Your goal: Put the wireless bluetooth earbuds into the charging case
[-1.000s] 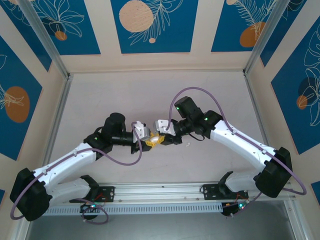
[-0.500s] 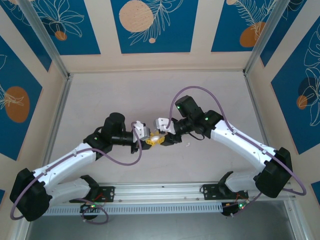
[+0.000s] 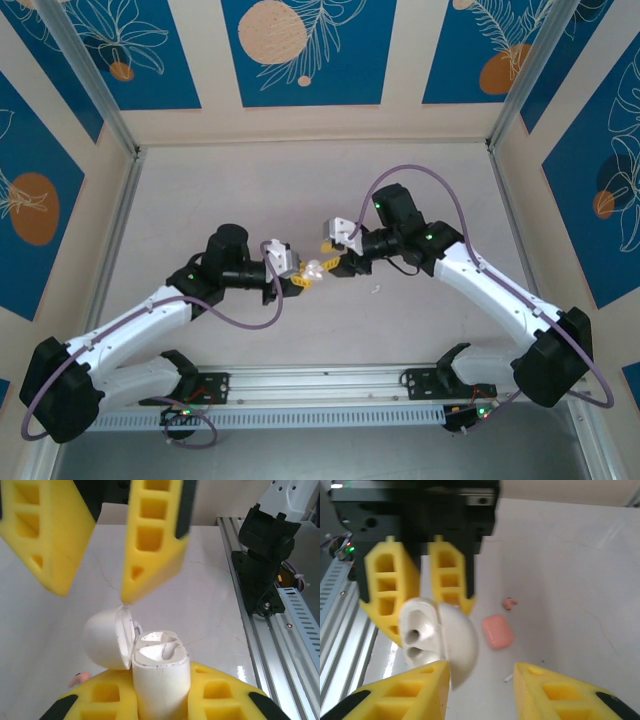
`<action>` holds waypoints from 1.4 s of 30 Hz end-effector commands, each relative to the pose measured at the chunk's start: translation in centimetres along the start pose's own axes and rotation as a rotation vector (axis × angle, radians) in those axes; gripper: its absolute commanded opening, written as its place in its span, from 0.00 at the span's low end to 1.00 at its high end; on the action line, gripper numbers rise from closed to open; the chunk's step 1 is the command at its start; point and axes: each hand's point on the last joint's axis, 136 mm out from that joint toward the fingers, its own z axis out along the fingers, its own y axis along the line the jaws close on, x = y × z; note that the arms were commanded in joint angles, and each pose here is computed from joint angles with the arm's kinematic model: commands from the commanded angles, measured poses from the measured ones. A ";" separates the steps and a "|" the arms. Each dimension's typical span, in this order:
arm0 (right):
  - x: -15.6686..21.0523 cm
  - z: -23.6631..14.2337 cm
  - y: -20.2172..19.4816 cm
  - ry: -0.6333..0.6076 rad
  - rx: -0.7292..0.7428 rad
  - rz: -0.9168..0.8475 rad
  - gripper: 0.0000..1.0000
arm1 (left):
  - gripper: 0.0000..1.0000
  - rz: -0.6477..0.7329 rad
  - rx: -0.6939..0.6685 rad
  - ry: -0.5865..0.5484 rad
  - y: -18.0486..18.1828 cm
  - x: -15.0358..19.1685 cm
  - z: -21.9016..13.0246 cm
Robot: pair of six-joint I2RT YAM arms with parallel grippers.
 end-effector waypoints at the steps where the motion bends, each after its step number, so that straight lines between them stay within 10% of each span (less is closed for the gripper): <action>1: -0.8 -0.9 -0.1 -0.066 0.000 0.030 0.38 | 0.15 0.022 0.017 -0.053 -0.6 -0.9 -0.4; 13: -1.0 -2.8 -1.5 -0.128 0.050 0.316 0.39 | 0.13 -0.028 -0.181 -0.218 2.5 -0.3 -1.4; 26: 5.8 1.7 -6.2 0.256 0.207 1.089 0.34 | 0.12 -0.114 -0.497 -0.458 5.8 2.8 -6.0; 42: 11.9 9.1 -6.6 0.702 0.274 1.315 0.38 | 0.11 -0.123 -0.575 -0.395 5.7 5.2 -8.2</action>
